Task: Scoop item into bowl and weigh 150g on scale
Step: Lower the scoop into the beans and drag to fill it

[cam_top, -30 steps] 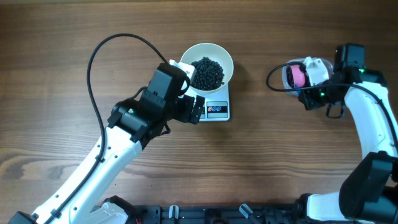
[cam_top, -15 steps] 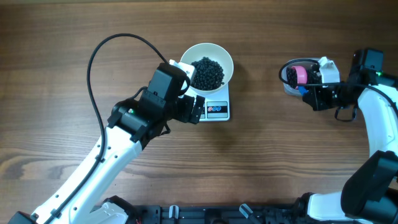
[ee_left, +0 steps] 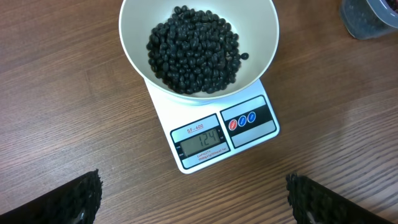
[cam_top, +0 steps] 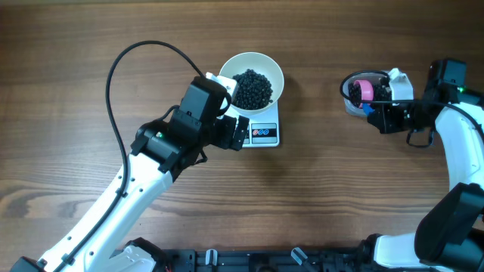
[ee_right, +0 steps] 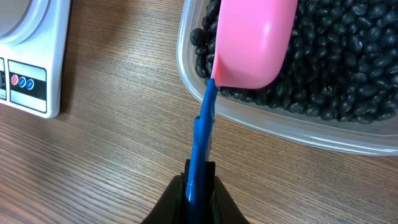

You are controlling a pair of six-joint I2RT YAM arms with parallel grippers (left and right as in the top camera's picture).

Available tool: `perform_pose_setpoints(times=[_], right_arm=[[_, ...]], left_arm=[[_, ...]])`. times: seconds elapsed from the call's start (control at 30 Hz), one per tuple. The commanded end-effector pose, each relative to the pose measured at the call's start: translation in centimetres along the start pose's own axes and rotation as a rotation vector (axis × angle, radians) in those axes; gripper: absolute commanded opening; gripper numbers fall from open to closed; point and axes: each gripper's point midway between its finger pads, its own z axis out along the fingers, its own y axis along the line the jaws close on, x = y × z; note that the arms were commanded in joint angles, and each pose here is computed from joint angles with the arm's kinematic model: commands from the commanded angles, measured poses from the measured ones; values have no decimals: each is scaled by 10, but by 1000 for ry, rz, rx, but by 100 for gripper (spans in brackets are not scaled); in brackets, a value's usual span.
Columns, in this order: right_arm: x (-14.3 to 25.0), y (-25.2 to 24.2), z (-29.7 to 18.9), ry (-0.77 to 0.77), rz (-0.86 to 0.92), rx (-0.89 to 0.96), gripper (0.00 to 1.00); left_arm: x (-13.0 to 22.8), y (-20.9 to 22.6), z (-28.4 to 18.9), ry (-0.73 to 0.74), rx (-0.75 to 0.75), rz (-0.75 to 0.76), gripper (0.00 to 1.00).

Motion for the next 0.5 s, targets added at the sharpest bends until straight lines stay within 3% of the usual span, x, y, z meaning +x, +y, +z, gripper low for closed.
perform_pose_setpoints(times=[0.0, 0.47], right_arm=[[-1, 8, 7, -5, 25, -65, 4], [-4, -3, -6, -83, 162, -134, 4]], left_arm=[[-5, -2, -1, -7, 9, 10, 100], [-5, -2, -1, -7, 9, 10, 100]])
